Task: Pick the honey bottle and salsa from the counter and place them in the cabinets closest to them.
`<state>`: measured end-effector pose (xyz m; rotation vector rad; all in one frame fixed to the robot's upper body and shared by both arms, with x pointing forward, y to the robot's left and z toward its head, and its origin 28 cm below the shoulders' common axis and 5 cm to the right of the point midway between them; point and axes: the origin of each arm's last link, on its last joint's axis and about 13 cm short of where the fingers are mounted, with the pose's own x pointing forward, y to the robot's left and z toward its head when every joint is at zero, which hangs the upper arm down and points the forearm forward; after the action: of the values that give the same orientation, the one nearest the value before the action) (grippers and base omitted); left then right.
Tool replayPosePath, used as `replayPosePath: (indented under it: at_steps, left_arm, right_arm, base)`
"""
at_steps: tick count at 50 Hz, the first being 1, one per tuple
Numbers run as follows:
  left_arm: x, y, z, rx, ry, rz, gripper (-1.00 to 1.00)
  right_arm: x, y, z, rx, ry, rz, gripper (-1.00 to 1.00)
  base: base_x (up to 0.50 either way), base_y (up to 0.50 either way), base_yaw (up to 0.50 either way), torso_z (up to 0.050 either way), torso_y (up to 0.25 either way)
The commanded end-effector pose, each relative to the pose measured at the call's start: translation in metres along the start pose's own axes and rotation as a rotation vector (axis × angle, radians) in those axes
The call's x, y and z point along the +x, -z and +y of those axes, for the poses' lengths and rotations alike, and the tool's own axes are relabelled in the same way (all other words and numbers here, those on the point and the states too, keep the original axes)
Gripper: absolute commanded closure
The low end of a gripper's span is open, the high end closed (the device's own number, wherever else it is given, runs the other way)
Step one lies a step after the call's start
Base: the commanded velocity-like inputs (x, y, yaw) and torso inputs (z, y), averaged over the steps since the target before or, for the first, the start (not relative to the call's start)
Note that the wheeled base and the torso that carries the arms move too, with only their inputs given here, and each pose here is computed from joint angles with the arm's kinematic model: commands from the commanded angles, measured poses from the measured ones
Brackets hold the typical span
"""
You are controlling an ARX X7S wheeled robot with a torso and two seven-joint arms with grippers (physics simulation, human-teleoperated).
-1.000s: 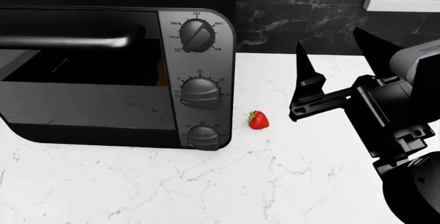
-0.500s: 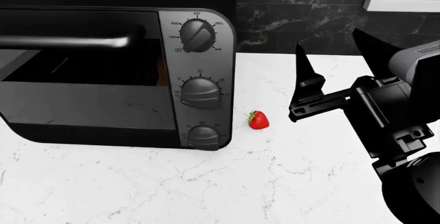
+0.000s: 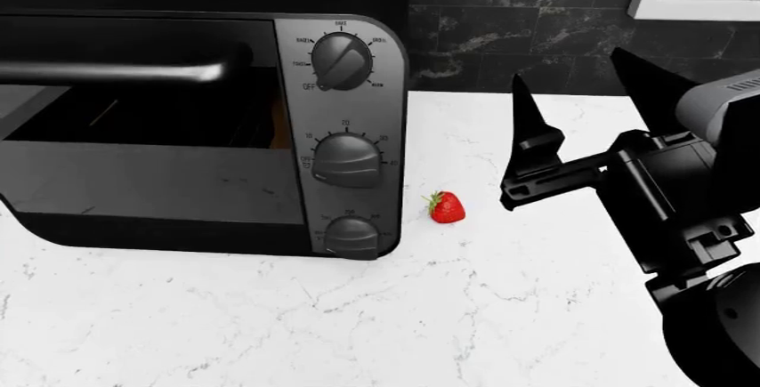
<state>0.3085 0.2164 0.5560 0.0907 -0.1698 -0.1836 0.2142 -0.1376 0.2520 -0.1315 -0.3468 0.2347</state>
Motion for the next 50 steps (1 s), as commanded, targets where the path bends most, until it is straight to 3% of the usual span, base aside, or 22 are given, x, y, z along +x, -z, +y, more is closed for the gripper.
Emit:
replayPosePath:
  at_steps: [1,18,35,50]
  left_arm:
    - [-0.003,-0.005,-0.006,-0.014,0.062,-0.017,-1.00]
    - [-0.016,-0.020,-0.004,0.045,0.009,-0.074,-1.00]
    - [-0.031,-0.036,-0.011,0.079,0.040,-0.147,-1.00]
    - [-0.045,-0.050,-0.018,0.162,0.032,-0.242,-1.00]
  right_arm:
    - [-0.001,0.000,0.000,0.001,0.000,-0.002,-1.00]
    - [-0.001,-0.002,0.000,-0.001,0.001,-0.004,-1.00]
    - [-0.001,-0.004,0.000,0.002,-0.001,-0.007,-1.00]
    - [-0.001,-0.004,0.000,0.004,-0.001,-0.010,-1.00]
  base:
    - [0.00,0.00,0.00,0.000,0.000]
    - [0.00,0.00,0.00,0.000,0.000]
    - [0.00,0.00,0.00,0.000,0.000]
    - [0.00,0.00,0.00,0.000,0.000]
